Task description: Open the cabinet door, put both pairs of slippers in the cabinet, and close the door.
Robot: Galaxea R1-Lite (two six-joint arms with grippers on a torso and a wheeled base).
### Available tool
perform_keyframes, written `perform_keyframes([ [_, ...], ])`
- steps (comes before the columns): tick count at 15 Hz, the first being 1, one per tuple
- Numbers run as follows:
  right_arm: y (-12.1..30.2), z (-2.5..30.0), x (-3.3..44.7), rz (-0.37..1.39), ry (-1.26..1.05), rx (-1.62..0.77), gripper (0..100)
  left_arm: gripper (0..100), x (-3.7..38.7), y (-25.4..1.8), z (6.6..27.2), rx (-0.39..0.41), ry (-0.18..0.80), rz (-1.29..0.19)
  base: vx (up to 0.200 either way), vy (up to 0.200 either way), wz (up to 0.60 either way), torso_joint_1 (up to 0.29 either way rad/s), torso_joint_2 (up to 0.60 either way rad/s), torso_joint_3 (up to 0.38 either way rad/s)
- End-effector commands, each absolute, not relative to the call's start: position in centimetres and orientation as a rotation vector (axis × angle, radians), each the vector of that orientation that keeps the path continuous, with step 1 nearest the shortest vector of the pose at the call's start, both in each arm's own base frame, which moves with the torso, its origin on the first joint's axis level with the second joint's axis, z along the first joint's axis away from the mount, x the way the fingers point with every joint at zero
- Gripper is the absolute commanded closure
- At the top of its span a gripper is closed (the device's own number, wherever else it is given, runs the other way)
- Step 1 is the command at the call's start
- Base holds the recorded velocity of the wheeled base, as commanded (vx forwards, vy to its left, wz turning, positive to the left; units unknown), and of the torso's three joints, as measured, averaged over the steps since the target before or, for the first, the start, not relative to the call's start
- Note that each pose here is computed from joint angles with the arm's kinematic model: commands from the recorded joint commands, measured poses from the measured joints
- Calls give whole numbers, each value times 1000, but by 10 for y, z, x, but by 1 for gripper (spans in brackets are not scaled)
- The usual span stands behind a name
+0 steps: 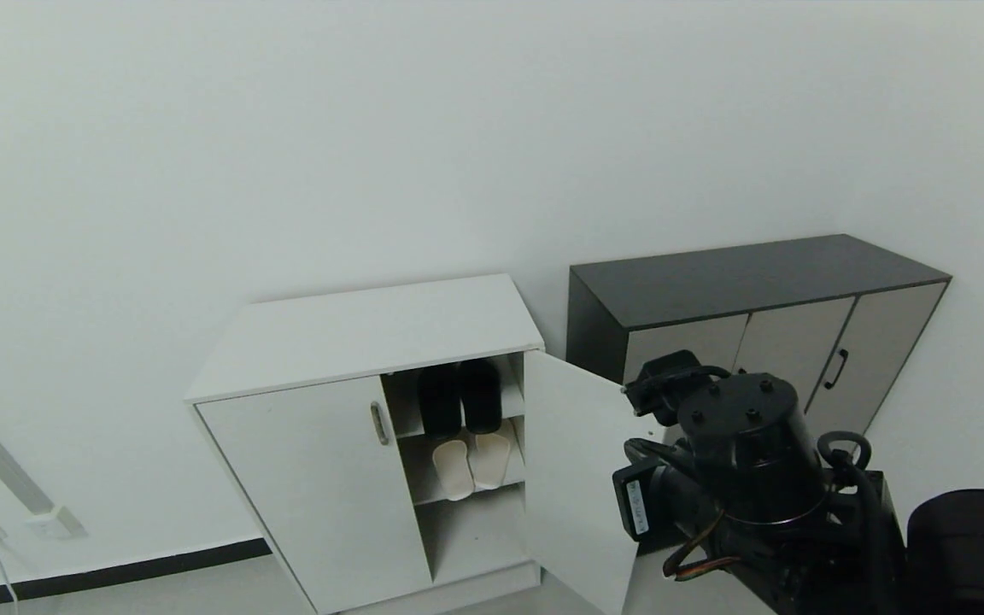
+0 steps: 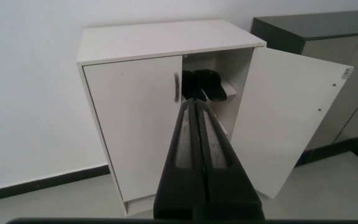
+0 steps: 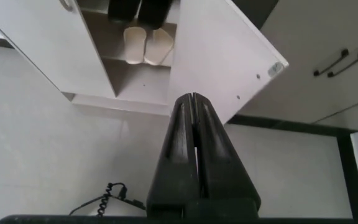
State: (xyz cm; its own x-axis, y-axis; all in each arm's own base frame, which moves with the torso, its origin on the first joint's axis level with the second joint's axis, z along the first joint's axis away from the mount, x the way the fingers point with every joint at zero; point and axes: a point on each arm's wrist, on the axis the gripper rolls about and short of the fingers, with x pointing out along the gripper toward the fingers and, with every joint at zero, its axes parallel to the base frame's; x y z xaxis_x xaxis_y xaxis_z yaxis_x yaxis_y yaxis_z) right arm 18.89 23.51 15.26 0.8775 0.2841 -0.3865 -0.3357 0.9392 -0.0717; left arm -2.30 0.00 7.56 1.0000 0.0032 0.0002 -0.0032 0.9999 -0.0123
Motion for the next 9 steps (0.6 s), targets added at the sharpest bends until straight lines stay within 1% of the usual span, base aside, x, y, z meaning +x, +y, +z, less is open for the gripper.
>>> perform_keyframes([
  [1, 233, 151, 194, 307, 382, -135, 100, 100, -23, 0, 76, -12, 2, 5, 0, 0, 0, 0, 0, 0],
  [4, 226, 152, 206, 272, 358, -130, 100, 100, -23, 0, 76, -14, 2, 5, 0, 0, 0, 0, 0, 0],
  [9, 211, 142, 262, 205, 350, -101, 100, 100, -23, 0, 76, -12, 2, 3, 0, 0, 0, 0, 0, 0],
])
